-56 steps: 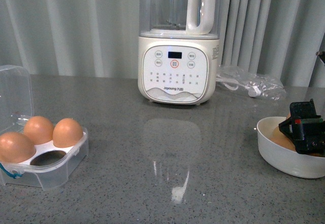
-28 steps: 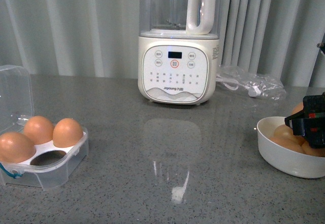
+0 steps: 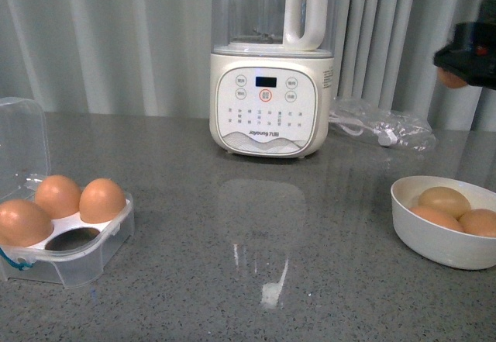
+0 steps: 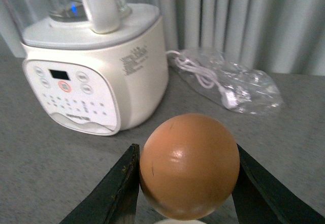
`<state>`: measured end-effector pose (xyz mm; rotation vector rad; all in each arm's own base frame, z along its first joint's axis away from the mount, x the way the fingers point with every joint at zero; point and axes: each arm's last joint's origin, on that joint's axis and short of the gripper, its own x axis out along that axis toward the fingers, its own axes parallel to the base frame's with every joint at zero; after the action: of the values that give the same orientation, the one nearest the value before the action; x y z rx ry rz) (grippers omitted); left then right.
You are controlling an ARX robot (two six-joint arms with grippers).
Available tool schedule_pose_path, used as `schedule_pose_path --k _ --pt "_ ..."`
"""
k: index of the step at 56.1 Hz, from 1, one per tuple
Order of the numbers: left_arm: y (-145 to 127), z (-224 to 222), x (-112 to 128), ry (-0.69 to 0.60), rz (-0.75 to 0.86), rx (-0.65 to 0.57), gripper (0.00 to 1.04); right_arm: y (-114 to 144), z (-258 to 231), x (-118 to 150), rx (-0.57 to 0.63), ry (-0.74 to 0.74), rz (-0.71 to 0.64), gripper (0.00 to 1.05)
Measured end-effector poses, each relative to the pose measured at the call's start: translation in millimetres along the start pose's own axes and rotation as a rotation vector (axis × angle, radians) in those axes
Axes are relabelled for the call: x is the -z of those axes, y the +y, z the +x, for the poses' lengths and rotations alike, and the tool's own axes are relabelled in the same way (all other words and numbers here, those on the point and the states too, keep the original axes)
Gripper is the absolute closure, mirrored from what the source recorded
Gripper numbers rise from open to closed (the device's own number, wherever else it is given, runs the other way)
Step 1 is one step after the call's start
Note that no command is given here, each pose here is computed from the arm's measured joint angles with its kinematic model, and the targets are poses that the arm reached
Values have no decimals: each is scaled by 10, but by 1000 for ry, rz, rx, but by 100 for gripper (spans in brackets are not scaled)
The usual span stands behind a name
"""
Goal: Put egg into box
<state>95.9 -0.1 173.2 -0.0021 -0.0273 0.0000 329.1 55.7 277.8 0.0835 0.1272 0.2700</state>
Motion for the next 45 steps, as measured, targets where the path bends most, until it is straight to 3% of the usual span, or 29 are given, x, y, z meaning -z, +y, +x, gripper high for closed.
schedule_pose_path --k 14,23,45 --pt "0 0 -1 0 0 0 7 833 313 119 -301 49 -4 61" --pt "0 0 0 0 0 0 7 1208 318 243 -444 96 -30 61" --pt "0 0 0 0 0 0 7 1516 321 485 -708 180 -70 61"
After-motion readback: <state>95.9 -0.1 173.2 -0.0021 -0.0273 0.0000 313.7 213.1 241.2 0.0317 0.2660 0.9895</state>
